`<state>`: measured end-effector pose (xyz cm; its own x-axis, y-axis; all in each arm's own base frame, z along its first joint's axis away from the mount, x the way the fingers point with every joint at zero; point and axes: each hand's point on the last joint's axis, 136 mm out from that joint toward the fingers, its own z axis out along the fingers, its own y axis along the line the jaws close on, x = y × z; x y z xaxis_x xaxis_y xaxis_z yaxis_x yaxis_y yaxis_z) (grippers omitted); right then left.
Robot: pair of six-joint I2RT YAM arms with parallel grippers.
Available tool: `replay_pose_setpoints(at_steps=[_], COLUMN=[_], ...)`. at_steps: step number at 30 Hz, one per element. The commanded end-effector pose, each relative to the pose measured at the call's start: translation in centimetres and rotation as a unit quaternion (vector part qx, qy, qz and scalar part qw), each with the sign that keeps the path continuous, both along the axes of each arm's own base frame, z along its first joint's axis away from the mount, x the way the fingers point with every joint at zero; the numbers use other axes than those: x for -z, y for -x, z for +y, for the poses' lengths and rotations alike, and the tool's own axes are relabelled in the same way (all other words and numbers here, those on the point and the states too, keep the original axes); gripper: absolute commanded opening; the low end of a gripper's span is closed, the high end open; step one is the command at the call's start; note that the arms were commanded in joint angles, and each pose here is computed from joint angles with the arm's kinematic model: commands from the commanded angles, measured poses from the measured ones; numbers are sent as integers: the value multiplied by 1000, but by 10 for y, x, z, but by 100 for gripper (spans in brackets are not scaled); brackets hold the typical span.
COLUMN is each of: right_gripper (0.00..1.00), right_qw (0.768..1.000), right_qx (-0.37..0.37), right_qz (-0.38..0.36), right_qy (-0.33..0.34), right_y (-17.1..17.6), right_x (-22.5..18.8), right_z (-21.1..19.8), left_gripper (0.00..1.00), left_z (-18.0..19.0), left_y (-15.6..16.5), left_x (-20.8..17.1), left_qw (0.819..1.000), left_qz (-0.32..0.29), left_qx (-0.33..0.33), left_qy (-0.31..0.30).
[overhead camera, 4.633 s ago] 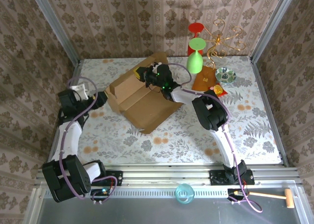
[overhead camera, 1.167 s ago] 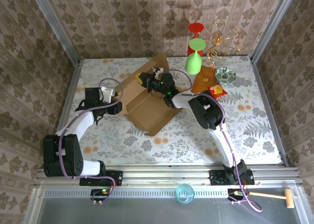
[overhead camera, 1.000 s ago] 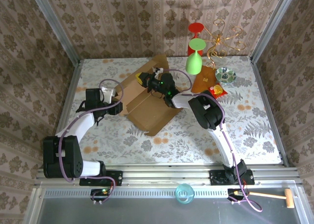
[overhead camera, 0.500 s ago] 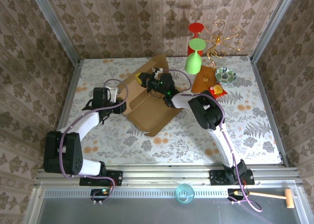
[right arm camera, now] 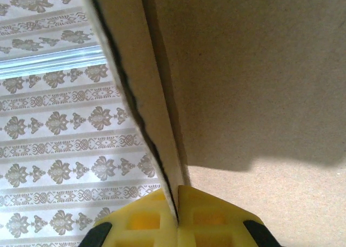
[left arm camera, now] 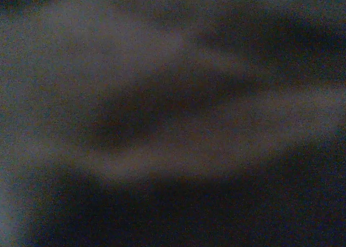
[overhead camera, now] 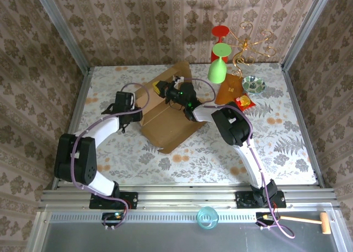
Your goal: Fold the paper box
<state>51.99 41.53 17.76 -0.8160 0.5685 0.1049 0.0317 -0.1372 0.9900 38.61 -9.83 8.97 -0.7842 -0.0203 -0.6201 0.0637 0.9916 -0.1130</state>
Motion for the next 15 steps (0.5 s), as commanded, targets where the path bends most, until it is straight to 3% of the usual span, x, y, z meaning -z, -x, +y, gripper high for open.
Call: replay_pose_setpoints(at_steps=[1,6,9,15], right_gripper=[0,0,0,0], right_qw=[1000,1000,1000,999], right_qx=[-27,-22,-18,-6], right_qz=[16,19,25,36], right_qy=[1,-2,-3,-3], right_y=[11,11,10,10], right_x=[2,-1,0,0], right_z=[18,18,18,18], left_gripper=[36,21,2,0], left_z=[12,16,17,15], left_y=[-3,-9,-10,-10], left_x=[5,5,6,11], left_qw=[998,995,993,990], left_qz=[14,15,17,23], left_qx=[-46,-73,-86,-104], left_qy=[-39,-60,-77,-91])
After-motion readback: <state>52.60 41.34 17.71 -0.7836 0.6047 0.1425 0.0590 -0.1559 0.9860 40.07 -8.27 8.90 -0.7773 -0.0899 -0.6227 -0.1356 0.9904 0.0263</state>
